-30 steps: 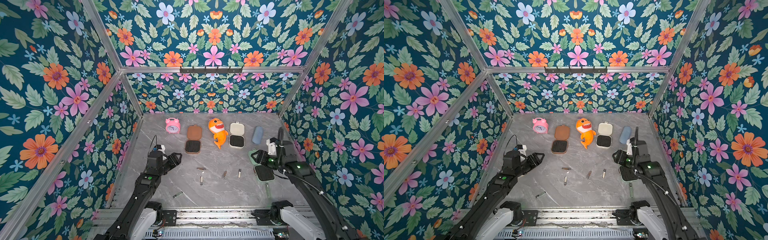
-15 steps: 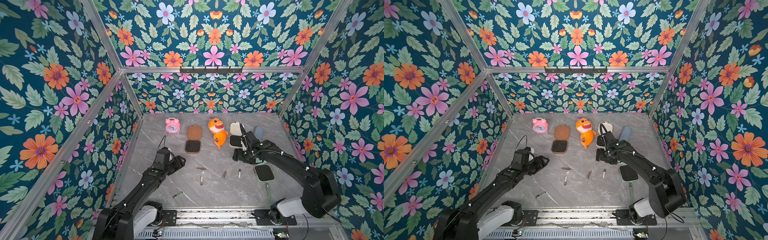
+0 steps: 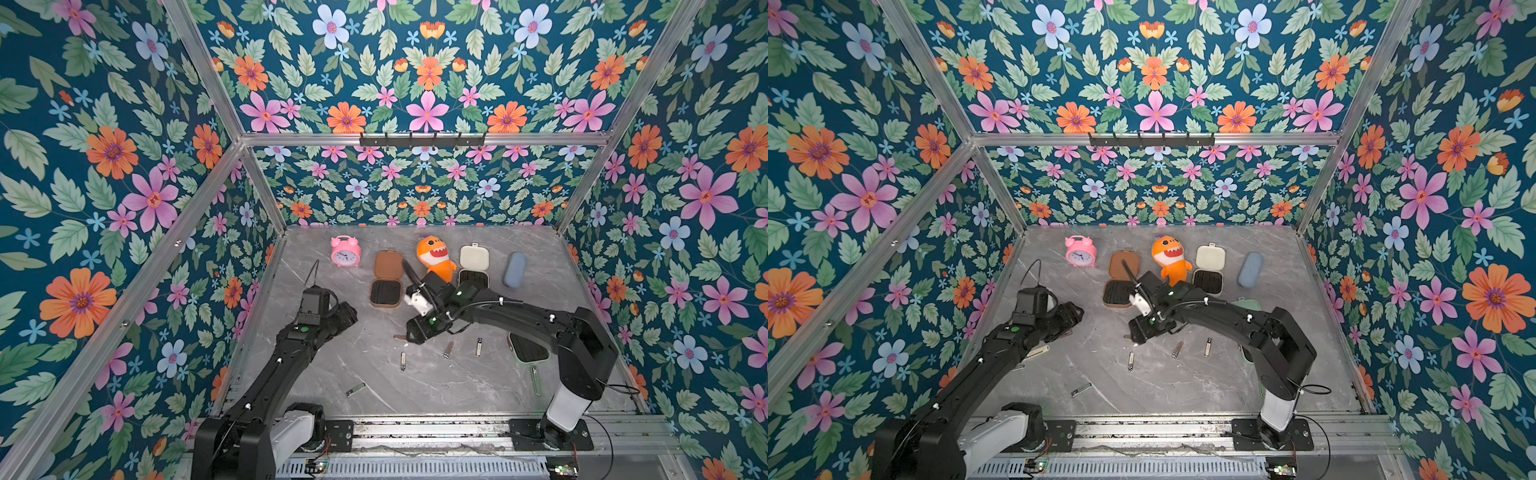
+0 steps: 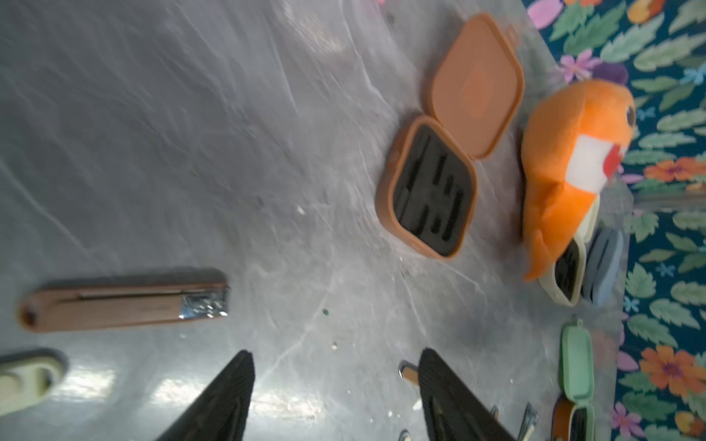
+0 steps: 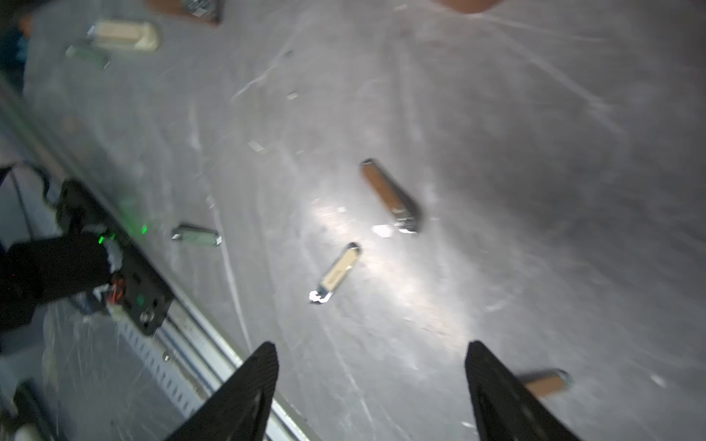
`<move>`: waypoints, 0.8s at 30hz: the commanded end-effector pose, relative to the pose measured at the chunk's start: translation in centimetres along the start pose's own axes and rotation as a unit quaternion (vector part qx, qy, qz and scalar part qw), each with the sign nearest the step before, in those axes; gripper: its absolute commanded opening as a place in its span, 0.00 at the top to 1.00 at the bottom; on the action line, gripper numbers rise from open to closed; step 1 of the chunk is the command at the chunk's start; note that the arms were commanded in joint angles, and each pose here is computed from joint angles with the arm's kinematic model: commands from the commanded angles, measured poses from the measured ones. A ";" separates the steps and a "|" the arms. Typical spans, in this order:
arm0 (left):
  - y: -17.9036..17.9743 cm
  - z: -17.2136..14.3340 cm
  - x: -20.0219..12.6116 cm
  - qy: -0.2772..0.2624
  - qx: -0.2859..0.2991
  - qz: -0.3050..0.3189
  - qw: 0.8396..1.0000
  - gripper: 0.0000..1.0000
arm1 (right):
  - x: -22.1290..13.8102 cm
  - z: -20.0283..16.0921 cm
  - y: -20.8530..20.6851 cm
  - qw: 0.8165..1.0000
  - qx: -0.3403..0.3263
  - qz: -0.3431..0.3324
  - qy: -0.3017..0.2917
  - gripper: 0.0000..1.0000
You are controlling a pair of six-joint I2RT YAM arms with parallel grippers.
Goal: Organize nail clipper sets
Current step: Pick up the storage box at the center of the board.
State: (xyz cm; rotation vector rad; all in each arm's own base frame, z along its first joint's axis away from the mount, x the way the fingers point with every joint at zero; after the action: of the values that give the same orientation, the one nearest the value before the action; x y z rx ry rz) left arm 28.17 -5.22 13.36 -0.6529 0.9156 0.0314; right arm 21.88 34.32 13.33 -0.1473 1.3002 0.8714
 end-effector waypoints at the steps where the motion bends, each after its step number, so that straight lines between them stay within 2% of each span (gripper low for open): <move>1: 0.0 2.7 -0.4 0.004 0.005 -0.023 1.000 0.29 | 1.3 -0.4 3.3 0.995 -0.091 0.037 0.011 0.21; 5: 0.7 7.1 -0.9 -0.012 -0.025 -0.044 0.999 0.29 | 4.3 -1.6 7.1 0.984 -0.169 0.044 0.043 0.22; 10: 1.7 10.4 -1.4 -0.028 -0.071 -0.077 0.994 0.29 | 6.8 -1.5 9.2 0.976 -0.208 0.031 0.056 0.20; 13: 1.7 10.5 -1.6 -0.028 -0.074 -0.081 0.994 0.29 | 6.1 -0.1 6.9 0.985 -0.165 -0.036 0.032 0.20; 17: 2.0 9.3 -1.2 -0.025 -0.080 -0.088 0.993 0.29 | 2.5 1.0 0.6 0.998 -0.024 -0.059 -0.019 0.23; 21: 2.4 8.3 -0.5 -0.012 -0.087 -0.097 0.991 0.30 | -0.5 -0.2 -6.4 0.988 0.056 -0.143 -0.029 0.26; 24: 2.2 8.0 -0.4 -0.010 -0.090 -0.105 0.990 0.30 | -3.4 -1.9 -11.8 0.969 0.149 -0.195 -0.013 0.30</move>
State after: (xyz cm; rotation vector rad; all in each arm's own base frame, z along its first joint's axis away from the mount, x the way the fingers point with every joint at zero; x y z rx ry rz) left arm 32.68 1.31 15.40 -0.8998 0.8570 -0.0293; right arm 26.56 28.59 11.56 -0.1766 1.2569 0.5692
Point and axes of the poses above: each gripper's point midway between its finger pads, its own x axis out along the fingers, its own y axis along the line the jaws close on, z = x × y, the point moved 3 cm from there along -x, back along the fingers, and after that the axes turned 1 degree about x, right-handed, at the moved point
